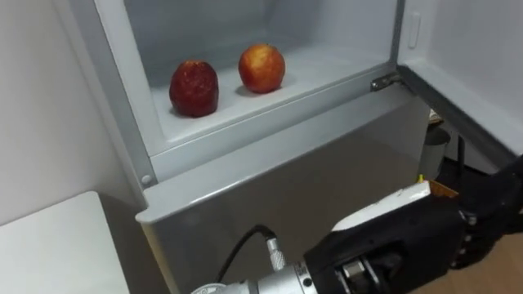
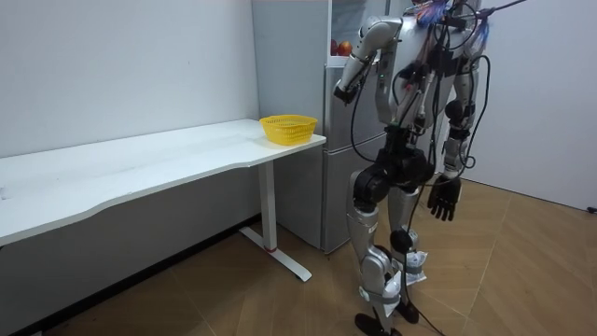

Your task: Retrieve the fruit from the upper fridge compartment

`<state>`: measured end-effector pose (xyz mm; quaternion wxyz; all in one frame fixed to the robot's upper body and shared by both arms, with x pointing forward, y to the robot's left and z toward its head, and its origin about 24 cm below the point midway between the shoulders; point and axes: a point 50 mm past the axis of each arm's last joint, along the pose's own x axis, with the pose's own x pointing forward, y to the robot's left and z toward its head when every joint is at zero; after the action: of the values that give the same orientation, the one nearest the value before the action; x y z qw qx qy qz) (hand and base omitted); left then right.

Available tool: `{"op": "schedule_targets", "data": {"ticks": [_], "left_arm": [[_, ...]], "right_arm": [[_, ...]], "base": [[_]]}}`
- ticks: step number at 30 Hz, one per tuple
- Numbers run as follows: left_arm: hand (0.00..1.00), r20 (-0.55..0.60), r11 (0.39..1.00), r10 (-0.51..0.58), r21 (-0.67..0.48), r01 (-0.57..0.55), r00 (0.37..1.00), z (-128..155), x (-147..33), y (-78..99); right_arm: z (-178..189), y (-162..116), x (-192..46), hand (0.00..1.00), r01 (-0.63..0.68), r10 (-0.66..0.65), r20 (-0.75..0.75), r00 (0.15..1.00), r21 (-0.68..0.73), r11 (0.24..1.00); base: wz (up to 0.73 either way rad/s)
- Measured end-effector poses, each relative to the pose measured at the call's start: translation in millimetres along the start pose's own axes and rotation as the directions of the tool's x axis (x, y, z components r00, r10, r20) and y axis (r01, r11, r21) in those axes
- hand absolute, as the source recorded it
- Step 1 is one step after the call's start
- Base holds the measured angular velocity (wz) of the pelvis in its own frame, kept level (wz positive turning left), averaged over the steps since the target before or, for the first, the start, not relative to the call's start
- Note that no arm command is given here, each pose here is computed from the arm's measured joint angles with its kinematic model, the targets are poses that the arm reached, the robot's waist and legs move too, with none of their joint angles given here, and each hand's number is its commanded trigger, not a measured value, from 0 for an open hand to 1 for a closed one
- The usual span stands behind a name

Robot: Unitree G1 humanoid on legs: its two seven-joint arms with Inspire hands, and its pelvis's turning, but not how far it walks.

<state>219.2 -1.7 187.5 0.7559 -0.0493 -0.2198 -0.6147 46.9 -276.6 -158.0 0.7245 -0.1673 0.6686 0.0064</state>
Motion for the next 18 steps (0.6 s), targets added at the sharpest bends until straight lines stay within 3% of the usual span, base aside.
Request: {"op": "schedule_targets", "data": {"ticks": [9,13,18], "left_arm": [[0.00,0.047,0.998,-0.052,-0.031,0.054,0.998,5,16.6,-4.3],[0.00,0.128,0.991,-0.113,-0.059,0.121,0.985,18,32.4,-10.7],[0.00,0.136,0.983,-0.168,-0.045,0.176,0.976,23,40.7,-16.2]], "right_arm": [[7,-7,-1,0.00,0.022,-0.022,0.012,1.000,0.018,1.000],[9,-9,-1,0.00,0.026,-0.027,0.010,1.000,0.011,1.000],[8,-9,-1,0.00,0.032,-0.032,0.002,0.999,0.011,0.999]], "base": [[0.00],[-0.03],[-0.03]]}}
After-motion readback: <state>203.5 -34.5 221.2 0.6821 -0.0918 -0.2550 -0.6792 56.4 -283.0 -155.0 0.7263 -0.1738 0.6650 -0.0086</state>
